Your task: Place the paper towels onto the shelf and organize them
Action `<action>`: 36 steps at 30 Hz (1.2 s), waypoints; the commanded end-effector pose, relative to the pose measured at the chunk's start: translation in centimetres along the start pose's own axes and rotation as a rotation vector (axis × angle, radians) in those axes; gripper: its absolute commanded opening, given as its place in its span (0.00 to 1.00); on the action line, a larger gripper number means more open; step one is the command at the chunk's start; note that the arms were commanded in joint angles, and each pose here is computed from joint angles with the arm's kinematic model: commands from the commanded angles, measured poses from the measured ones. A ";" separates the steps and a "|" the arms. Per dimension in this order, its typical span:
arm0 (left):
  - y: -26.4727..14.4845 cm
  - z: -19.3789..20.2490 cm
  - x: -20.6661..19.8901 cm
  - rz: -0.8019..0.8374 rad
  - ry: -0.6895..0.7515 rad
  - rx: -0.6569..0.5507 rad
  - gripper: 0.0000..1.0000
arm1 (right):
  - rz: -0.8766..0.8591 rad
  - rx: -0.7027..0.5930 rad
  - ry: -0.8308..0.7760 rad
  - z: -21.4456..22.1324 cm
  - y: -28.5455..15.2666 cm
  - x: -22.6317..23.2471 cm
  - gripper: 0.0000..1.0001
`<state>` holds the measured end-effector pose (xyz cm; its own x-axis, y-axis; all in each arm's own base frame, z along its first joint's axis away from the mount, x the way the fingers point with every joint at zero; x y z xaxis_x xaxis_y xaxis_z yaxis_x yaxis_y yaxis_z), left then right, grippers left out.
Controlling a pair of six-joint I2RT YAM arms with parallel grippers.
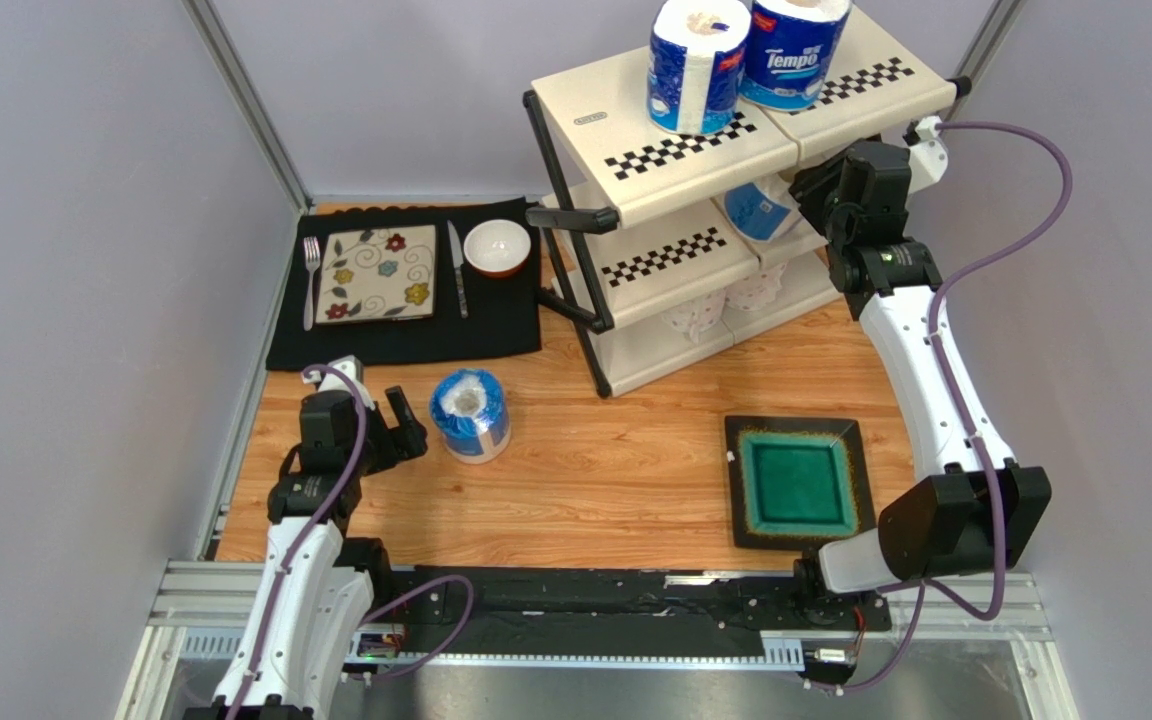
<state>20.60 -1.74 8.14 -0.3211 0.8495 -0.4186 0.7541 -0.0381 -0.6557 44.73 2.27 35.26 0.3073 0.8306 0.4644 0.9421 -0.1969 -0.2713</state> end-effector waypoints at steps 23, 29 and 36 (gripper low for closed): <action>0.1 -0.4 -0.2 0.013 0.016 -0.019 0.95 | -0.145 -0.169 0.171 -4.0 -3.5 -0.3 0.72; 0.1 -0.5 -0.3 0.015 0.014 -0.021 0.95 | -0.183 -0.113 0.222 0.1 -8.6 -2.8 0.71; 0.1 -0.4 -0.3 0.019 0.014 -0.019 0.95 | -0.282 0.017 0.145 9.6 -15.9 -1.6 0.71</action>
<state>20.60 -1.75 8.09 -0.3217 0.8494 -0.4183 0.7523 -0.0389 -0.6577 31.25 5.24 33.49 0.0880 0.7517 0.6537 0.9950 -0.0358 -0.0928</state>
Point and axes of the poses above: each gripper's point midway between its finger pads, its own y axis out along the fingers, its own x axis along the line the jaws close on, z = x × y, the point moved 1 cm from there along -y, back along the fingers, and after that the axes turned 12 degrees about -y, right-handed, at the moved point
